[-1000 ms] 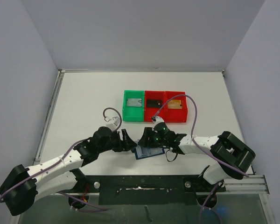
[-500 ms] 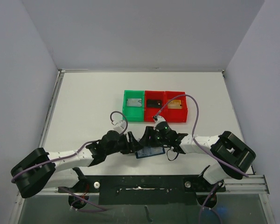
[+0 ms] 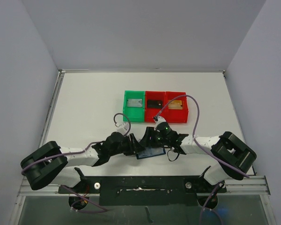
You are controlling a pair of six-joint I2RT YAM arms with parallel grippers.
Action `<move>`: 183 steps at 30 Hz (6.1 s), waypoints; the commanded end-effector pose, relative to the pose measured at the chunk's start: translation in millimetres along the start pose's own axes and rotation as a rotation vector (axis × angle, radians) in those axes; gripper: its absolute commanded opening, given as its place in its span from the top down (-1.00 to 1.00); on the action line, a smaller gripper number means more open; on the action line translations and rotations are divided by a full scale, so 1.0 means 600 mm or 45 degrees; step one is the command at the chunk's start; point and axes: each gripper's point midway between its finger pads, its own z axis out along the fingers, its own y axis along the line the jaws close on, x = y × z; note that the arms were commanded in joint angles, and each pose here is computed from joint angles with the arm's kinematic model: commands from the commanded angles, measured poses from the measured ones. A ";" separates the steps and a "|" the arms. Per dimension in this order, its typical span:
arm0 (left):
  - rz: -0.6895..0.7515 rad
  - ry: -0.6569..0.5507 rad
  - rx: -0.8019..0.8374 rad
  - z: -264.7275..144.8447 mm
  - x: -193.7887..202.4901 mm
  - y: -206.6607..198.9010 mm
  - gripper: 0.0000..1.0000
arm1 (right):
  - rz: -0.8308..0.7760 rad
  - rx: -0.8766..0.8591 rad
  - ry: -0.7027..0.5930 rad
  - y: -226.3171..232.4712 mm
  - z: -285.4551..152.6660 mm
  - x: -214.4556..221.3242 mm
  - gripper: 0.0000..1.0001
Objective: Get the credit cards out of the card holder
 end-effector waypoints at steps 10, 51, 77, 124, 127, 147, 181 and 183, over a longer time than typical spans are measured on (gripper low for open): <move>0.043 -0.053 0.203 0.026 -0.025 -0.066 0.40 | -0.043 -0.103 0.034 0.023 -0.010 0.001 -0.06; -0.014 0.003 0.075 -0.027 -0.142 -0.078 -0.06 | 0.229 0.115 -0.350 -0.018 -0.176 -0.131 -0.17; -0.074 0.002 0.104 0.066 -0.073 -0.075 0.07 | 0.040 0.157 -0.110 -0.069 -0.090 -0.065 0.38; -0.182 0.084 0.089 0.096 0.004 -0.003 1.00 | 0.156 0.148 0.022 -0.117 -0.081 0.035 0.54; -0.185 0.090 0.075 0.088 0.007 0.001 1.00 | 0.162 0.183 0.026 -0.126 -0.082 0.038 0.55; -0.143 0.107 -0.011 0.056 0.016 0.025 1.00 | 0.086 -0.052 -0.016 -0.043 -0.094 -0.020 0.51; -0.228 0.076 0.181 0.054 0.012 -0.017 0.57 | 0.199 -0.031 0.119 -0.086 -0.062 0.051 0.52; -0.230 0.078 0.166 0.057 0.012 -0.013 0.57 | 0.201 -0.029 0.119 -0.086 -0.061 0.052 0.51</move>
